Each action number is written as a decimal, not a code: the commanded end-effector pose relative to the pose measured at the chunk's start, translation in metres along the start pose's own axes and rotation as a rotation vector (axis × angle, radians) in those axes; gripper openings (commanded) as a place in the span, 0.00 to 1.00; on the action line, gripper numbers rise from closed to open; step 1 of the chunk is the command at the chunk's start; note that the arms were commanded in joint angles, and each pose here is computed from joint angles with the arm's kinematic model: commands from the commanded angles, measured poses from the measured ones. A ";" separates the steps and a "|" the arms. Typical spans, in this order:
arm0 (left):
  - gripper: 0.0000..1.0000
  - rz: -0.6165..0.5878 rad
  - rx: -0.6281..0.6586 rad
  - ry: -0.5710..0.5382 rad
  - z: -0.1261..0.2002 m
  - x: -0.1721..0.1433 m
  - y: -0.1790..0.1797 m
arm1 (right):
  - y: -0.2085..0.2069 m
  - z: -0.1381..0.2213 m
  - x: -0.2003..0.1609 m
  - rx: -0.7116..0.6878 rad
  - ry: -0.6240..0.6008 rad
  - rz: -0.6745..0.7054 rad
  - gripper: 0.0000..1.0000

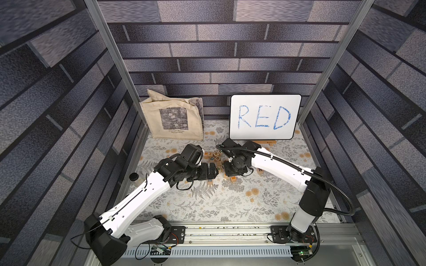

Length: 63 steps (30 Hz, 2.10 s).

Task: Assemble the uppercase word "red" with letter blocks
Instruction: Pick up the letter block from the center of the board, then place the letter block at the center of the board.

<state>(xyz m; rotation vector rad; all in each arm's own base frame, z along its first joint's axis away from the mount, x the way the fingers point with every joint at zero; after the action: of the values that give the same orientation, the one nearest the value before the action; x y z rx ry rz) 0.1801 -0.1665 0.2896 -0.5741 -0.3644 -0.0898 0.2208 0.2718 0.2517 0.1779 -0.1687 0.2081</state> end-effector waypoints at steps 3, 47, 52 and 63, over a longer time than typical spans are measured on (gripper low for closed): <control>1.00 -0.011 -0.001 -0.003 -0.014 0.003 -0.009 | -0.022 0.014 -0.004 -0.022 -0.015 -0.006 0.15; 1.00 -0.189 -0.227 0.070 -0.091 0.043 -0.078 | -0.143 0.012 0.016 -0.175 -0.015 -0.163 0.15; 1.00 -0.207 -0.248 0.083 -0.099 0.043 -0.083 | -0.159 0.006 0.017 -0.205 -0.009 -0.183 0.14; 1.00 -0.248 -0.284 0.109 -0.114 0.038 -0.093 | -0.186 -0.011 0.016 -0.261 0.015 -0.220 0.14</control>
<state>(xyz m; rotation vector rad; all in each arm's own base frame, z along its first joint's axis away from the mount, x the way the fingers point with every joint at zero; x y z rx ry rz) 0.2340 -0.2964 0.2526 -0.7577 -0.2885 -0.3536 0.2769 0.1035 0.2185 -0.0387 -0.1518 -0.0360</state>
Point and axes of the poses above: each gripper's point midway between its finger pads, its own z axis back along the fingers, its own y axis along the line the jaws close on, x = y × z, the point moved 10 cm from there along z, back along the fingers, and after that the axes turned 1 degree about -z, right-handed, at the moved point
